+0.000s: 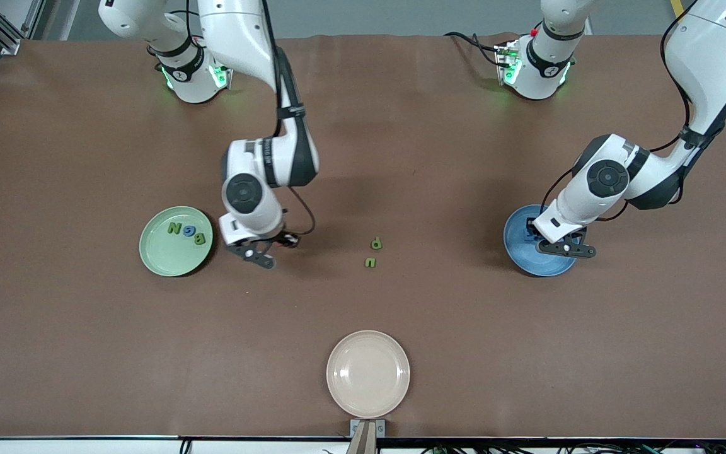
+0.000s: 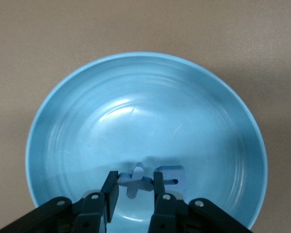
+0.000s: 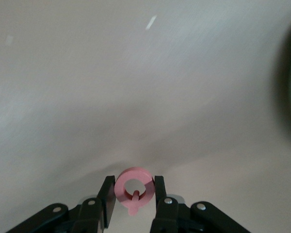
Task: Sort upper and lower case letters into plates
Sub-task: 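Carry the pink Q to the green plate while the left gripper drops x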
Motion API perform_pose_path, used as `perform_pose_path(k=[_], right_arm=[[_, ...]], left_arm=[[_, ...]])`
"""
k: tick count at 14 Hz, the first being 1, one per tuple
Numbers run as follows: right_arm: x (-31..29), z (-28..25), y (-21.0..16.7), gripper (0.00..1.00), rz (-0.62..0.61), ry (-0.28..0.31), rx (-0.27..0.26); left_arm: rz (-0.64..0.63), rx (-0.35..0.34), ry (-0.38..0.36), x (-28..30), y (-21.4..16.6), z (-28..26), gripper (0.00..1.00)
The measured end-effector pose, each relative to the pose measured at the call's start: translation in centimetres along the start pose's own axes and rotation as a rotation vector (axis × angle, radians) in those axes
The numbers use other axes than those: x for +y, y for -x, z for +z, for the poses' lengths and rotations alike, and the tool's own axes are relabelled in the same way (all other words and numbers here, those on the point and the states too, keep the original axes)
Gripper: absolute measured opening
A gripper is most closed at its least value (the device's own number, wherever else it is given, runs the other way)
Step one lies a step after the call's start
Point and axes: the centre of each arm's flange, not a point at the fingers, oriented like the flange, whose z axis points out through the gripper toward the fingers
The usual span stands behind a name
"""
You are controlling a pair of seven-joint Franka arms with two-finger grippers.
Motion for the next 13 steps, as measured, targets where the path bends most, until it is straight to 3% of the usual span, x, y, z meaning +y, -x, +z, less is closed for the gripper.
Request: perform_pose_path(k=[5, 8, 10, 13], right_arm=[[11.0, -0.3, -4.8, 0.37, -0.181, 0.038, 0.001], [15.4, 1.7, -5.9, 0.37, -0.249, -0.019, -0.021], [19.0, 2.7, -7.1, 0.37, -0.283, -0.049, -0.029], [22.3, 3.4, -8.2, 0.37, -0.309, -0.062, -0.017]], left_arm=[[0.018, 0.010, 0.000, -0.6, 0.0, 0.9, 0.33], [0.005, 0.012, -0.002, -0.9, -0.1, 0.9, 0.38], [-0.006, 0.013, -0.006, -1.2, -0.1, 0.9, 0.52], [-0.031, 0.024, 0.001, -0.4, -0.3, 0.3, 0.83]])
